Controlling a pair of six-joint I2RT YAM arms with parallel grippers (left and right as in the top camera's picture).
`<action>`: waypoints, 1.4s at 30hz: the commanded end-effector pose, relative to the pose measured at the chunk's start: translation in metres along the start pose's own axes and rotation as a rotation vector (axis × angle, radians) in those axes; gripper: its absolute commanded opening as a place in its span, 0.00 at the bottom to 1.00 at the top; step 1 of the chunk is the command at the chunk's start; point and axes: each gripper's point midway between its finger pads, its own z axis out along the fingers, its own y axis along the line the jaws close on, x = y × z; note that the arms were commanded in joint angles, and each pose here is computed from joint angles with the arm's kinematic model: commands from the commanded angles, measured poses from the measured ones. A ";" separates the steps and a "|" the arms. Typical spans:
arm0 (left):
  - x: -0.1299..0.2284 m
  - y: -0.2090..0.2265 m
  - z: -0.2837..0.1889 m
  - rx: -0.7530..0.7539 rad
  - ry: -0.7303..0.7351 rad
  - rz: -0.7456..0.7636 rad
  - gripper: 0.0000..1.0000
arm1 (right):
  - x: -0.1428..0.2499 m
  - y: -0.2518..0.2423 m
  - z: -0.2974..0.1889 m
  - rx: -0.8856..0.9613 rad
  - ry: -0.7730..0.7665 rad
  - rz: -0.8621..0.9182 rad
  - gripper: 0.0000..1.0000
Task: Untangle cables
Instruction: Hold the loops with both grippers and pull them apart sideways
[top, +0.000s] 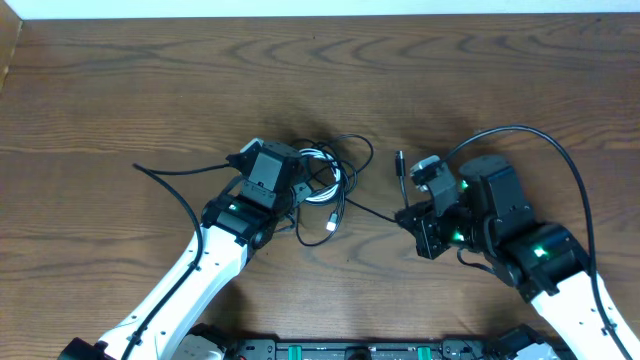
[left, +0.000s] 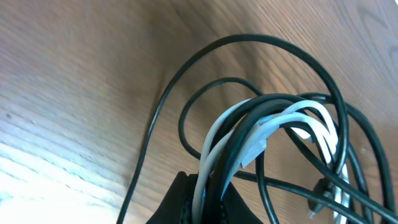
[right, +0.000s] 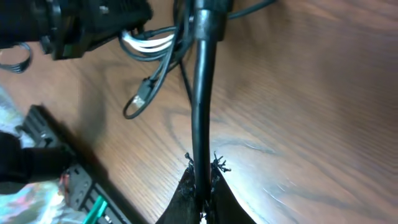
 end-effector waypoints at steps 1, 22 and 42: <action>0.008 -0.011 -0.002 0.053 0.068 -0.006 0.08 | -0.001 -0.028 -0.006 0.169 -0.021 0.076 0.10; 0.068 -0.087 -0.040 0.581 0.349 0.533 0.08 | -0.006 -0.037 0.037 0.130 0.049 0.164 0.68; -0.001 -0.050 -0.006 0.225 0.019 0.226 0.08 | 0.009 -0.019 0.056 -0.016 0.156 0.156 0.01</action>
